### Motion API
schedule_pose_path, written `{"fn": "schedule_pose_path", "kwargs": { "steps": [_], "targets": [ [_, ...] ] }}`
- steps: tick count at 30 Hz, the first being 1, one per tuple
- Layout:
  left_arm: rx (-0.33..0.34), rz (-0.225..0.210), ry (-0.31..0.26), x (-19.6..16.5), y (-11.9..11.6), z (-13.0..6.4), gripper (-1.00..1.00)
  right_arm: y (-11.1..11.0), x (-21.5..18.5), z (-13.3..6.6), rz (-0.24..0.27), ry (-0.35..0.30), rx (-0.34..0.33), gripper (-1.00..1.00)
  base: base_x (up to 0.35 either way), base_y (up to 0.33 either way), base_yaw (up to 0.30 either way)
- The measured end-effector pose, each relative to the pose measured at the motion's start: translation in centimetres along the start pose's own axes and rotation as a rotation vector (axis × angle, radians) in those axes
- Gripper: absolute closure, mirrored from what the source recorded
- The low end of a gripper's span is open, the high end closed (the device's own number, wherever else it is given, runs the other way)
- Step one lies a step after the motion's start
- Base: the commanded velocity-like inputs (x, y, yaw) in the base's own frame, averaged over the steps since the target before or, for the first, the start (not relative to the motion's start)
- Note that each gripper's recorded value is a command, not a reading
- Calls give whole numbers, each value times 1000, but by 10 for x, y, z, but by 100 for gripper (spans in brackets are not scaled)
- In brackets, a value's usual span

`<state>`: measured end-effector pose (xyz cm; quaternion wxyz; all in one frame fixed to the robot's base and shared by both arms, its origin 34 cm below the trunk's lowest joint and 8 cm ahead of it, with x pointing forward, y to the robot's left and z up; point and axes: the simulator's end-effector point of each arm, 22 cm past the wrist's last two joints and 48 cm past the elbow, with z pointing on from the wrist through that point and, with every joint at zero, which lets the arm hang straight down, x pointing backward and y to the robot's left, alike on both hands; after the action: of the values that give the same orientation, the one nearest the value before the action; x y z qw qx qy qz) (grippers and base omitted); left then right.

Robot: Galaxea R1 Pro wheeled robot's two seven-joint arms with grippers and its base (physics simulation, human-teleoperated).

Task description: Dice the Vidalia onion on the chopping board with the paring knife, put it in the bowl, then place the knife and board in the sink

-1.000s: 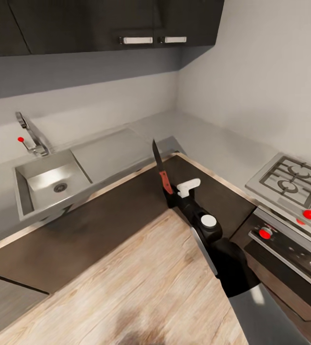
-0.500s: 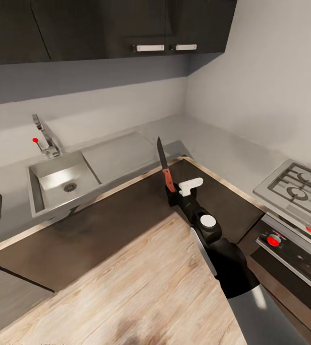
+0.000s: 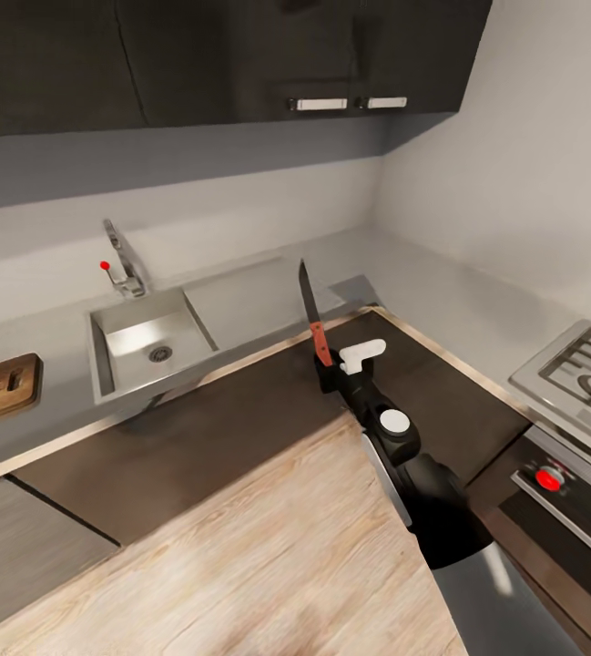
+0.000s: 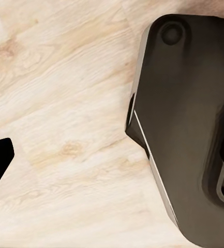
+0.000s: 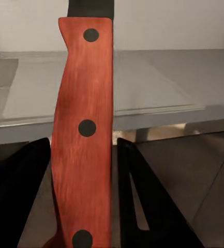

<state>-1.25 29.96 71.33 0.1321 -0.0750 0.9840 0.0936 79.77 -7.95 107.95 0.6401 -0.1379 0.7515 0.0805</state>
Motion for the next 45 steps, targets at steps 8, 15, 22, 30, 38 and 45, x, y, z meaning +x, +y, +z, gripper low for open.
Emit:
{"fn": "schedule_pose_path", "kwargs": {
  "steps": [8, 15, 22, 30, 38, 45],
  "targets": [
    [0, -3, -10, -2, -1, 2, -100, 0, -6, -2, -4, -5, 1, 100, 0, 216, 174],
    [2, -6, -20, -5, -2, 4, -100, 0, -11, -4, -7, -6, 2, 100, -13, 275, 175],
    [3, -7, -29, -7, -2, 5, -100, 0, -17, -6, -10, -15, 3, 100, -48, 281, 175],
    [4, -10, -41, -10, -3, 8, -100, 0, -24, -9, -14, -26, 5, 100, -2, 285, 175],
    [5, -12, -52, -13, -3, 10, -100, 0, -32, -11, -17, -36, 6, 100, 0, 286, 175],
    [5, -14, -61, -15, -4, 12, -100, -1, -38, -13, -21, -44, 7, 100, 0, 286, 175]
  ]
}}
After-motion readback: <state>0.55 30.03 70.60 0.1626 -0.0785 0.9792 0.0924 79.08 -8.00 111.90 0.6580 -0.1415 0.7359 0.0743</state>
